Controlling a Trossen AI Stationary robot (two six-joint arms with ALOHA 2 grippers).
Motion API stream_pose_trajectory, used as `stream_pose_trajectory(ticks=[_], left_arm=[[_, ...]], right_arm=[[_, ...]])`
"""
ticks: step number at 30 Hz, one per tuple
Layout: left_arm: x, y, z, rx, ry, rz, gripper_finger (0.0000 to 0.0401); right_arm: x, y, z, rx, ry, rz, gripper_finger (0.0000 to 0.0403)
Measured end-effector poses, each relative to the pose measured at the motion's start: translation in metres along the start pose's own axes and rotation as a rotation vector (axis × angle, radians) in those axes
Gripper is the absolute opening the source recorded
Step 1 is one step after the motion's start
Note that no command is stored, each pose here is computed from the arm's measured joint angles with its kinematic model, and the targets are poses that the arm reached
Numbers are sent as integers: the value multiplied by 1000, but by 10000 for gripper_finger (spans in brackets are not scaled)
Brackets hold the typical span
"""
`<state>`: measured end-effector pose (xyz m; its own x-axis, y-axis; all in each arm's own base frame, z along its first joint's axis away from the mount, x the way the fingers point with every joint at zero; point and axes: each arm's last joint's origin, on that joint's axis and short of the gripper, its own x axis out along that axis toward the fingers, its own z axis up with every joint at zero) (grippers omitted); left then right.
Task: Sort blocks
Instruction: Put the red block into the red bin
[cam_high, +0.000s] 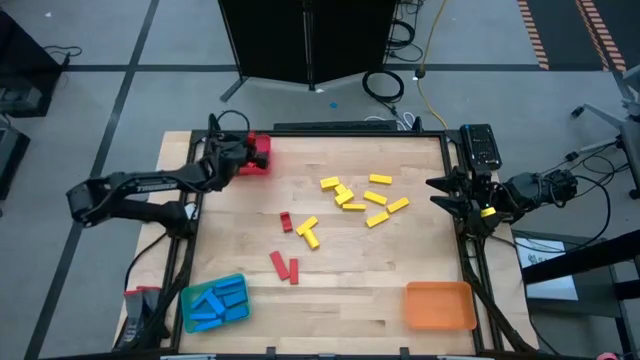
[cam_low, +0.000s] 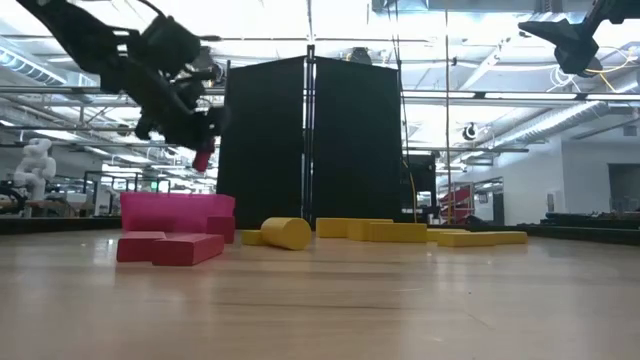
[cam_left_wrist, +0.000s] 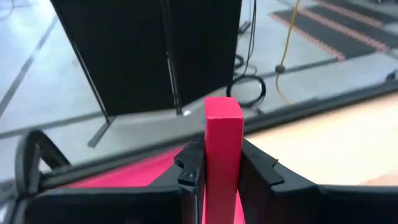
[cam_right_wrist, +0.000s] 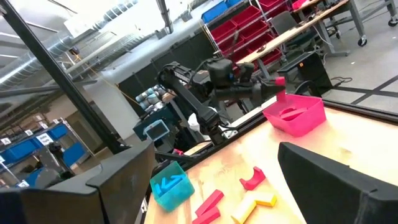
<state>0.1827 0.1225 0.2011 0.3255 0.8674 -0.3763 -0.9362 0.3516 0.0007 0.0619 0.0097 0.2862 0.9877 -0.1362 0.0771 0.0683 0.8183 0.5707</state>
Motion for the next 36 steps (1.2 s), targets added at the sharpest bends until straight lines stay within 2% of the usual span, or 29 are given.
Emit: stream_pose_trajectory(ticks=[13,18,20,23,26,29,32,36], left_arm=[[27,-10,-38,49,165,57,61],[32,-9,-41,48,173,74,62],[35,-6,-40,15,166,89,86],[38,-1,-39,-25,170,109,147],[42,3,-38,-51,207,50,196],[41,3,-35,-75,233,-37,229],[39,-1,-24,-53,223,-120,247],[31,-8,5,39,139,-255,252]], right_arm=[[0,0,0,42,-1,0,338],[0,0,0,61,0,1,338],[0,0,0,61,-1,2,338],[0,0,0,58,-4,4,338],[0,0,0,54,-4,4,338],[0,0,0,48,-4,3,338],[0,0,0,47,-4,3,338],[0,0,0,47,-3,3,338]])
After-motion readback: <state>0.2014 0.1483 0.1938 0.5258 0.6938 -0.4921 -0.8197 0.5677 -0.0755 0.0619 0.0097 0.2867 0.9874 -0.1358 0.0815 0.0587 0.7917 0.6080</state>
